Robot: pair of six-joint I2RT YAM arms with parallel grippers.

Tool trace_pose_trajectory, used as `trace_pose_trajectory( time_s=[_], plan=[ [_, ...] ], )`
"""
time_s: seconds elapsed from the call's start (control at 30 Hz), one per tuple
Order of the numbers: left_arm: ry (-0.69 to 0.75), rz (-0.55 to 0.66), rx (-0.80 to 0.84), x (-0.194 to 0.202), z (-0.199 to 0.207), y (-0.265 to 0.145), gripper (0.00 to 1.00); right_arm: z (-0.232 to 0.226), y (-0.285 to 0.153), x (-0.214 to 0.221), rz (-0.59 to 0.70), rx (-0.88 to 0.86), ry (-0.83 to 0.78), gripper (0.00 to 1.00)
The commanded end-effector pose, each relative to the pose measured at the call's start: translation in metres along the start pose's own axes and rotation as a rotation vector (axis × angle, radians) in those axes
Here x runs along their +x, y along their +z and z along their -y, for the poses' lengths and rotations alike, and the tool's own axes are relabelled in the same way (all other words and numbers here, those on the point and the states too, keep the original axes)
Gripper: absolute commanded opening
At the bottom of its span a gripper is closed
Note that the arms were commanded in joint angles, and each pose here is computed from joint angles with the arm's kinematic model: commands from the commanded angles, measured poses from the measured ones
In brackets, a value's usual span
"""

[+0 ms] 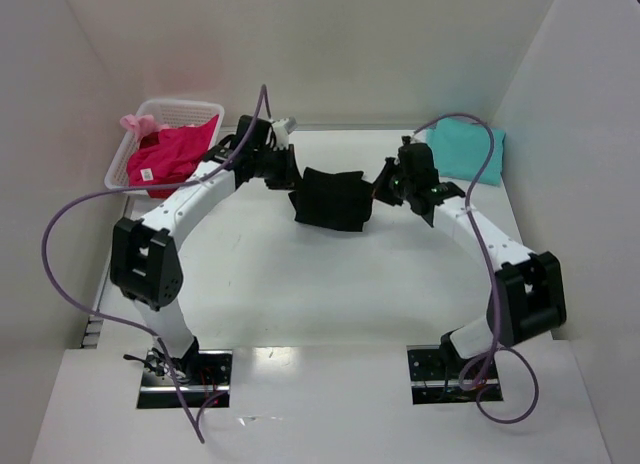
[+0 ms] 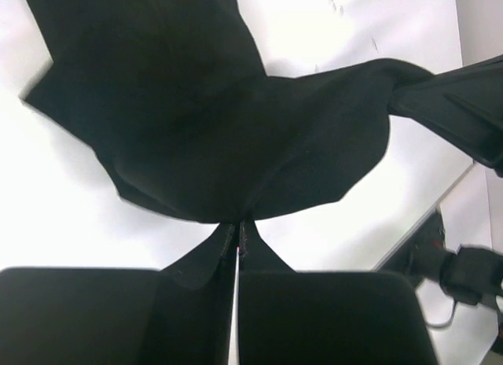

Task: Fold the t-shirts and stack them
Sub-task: Fold the long partially folded tshirt into a neat square

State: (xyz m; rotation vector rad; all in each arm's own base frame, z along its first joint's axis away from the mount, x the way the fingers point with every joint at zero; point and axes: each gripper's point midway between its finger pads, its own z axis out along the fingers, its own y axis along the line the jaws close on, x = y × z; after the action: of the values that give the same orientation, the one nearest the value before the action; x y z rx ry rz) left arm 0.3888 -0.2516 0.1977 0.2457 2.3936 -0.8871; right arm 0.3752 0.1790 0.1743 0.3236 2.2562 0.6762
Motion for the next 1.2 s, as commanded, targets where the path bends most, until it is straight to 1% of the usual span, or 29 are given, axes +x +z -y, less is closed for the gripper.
trace_pose_trajectory(
  time_s=[0.0,0.07,0.1,0.13,0.2,0.23,0.3,0.33,0.37,0.4,0.43,0.47,0.5,0.57,0.63,0.7,0.73,0.77,0.8,0.83,0.87,0.9,0.93,0.97,1.0,1.07,1.1,1.13,1.17],
  plan=[
    [0.026,0.022,0.015,-0.026,-0.008,0.012,0.0,-0.02,0.017,-0.053,0.117,-0.051,-0.067,0.0],
    [0.007,0.001,0.014,-0.029,-0.019,0.029,0.0,-0.013,0.039,-0.054,0.092,-0.032,-0.069,0.0],
    [0.012,0.029,0.014,-0.044,-0.021,0.029,0.0,-0.019,0.044,-0.063,0.103,-0.04,-0.071,0.0],
    [-0.009,0.017,-0.002,-0.045,-0.036,0.039,0.0,-0.017,0.051,-0.067,0.101,-0.044,-0.066,0.0],
    [-0.015,0.028,0.002,-0.054,-0.045,0.047,0.0,-0.013,0.074,-0.063,0.061,-0.042,-0.071,0.0],
    [-0.026,0.008,-0.005,-0.051,-0.054,0.061,0.0,-0.012,0.082,-0.063,0.057,-0.039,-0.07,0.0],
    [-0.027,0.037,0.001,-0.07,-0.062,0.064,0.0,-0.003,0.102,-0.062,0.035,-0.025,-0.061,0.01],
    [-0.038,0.019,-0.005,-0.066,-0.072,0.079,0.0,-0.002,0.108,-0.062,0.035,-0.025,-0.061,0.01],
    [-0.037,0.018,0.006,-0.069,-0.072,0.084,0.0,-0.001,0.112,-0.07,0.046,-0.024,-0.057,0.01],
    [-0.015,0.053,0.018,-0.086,-0.067,0.084,0.0,0.006,0.126,-0.062,0.016,-0.014,-0.053,0.01],
    [-0.032,0.024,0.008,-0.079,-0.078,0.098,0.01,0.012,0.131,-0.064,0.015,-0.004,-0.046,0.03],
    [-0.03,0.025,0.018,-0.081,-0.078,0.103,0.03,0.016,0.135,-0.07,0.024,0.002,-0.039,0.03],
    [-0.028,0.029,0.02,-0.084,-0.08,0.108,0.07,0.023,0.145,-0.062,-0.002,0.009,-0.035,0.03],
    [-0.038,0.032,0.005,-0.089,-0.089,0.122,0.08,0.031,0.152,-0.064,-0.004,0.02,-0.027,0.03],
    [-0.059,0.015,-0.017,-0.085,-0.104,0.131,0.17,0.044,0.159,-0.067,-0.005,0.041,-0.012,0.08],
    [-0.058,0.041,-0.037,-0.094,-0.112,0.128,0.19,0.045,0.162,-0.078,0.018,0.035,-0.019,0.08],
    [-0.066,0.029,-0.041,-0.089,-0.117,0.133,0.22,0.054,0.166,-0.076,0.01,0.049,-0.011,0.09],
    [-0.072,0.037,-0.058,-0.092,-0.125,0.133,0.37,0.049,0.165,-0.083,0.029,0.037,-0.015,0.11],
    [-0.061,0.056,-0.052,-0.099,-0.122,0.132,0.4,0.053,0.168,-0.088,0.036,0.041,-0.02,0.11],
    [-0.069,0.062,-0.06,-0.101,-0.13,0.131,0.42,0.051,0.167,-0.091,0.044,0.036,-0.022,0.11],
    [-0.076,0.066,-0.066,-0.103,-0.138,0.131,0.46,0.055,0.169,-0.096,0.051,0.04,-0.017,0.13],
    [-0.07,0.078,-0.063,-0.108,-0.136,0.129,0.5,0.056,0.172,-0.097,0.051,0.04,-0.026,0.24],
    [-0.079,0.077,-0.07,-0.108,-0.142,0.129,0.56,0.056,0.17,-0.103,0.06,0.033,-0.035,0.31],
    [-0.053,0.099,-0.063,-0.118,-0.138,0.125,0.59,0.054,0.172,-0.108,0.068,0.027,-0.038,0.4],
    [-0.058,0.09,-0.066,-0.116,-0.138,0.126,0.62,0.051,0.171,-0.112,0.076,0.022,-0.04,0.59],
    [-0.04,0.103,-0.072,-0.124,-0.135,0.12,0.64,0.046,0.17,-0.116,0.078,0.008,-0.042,0.72],
    [-0.035,0.112,-0.07,-0.127,-0.133,0.118,0.66,0.038,0.162,-0.128,0.111,0.002,-0.048,0.8],
    [-0.022,0.128,-0.052,-0.135,-0.125,0.112,0.66,0.035,0.159,-0.131,0.119,-0.003,-0.05,0.9],
    [-0.015,0.132,-0.03,-0.138,-0.118,0.107,0.67,0.03,0.155,-0.136,0.135,-0.013,-0.055,0.93]
  ],
)
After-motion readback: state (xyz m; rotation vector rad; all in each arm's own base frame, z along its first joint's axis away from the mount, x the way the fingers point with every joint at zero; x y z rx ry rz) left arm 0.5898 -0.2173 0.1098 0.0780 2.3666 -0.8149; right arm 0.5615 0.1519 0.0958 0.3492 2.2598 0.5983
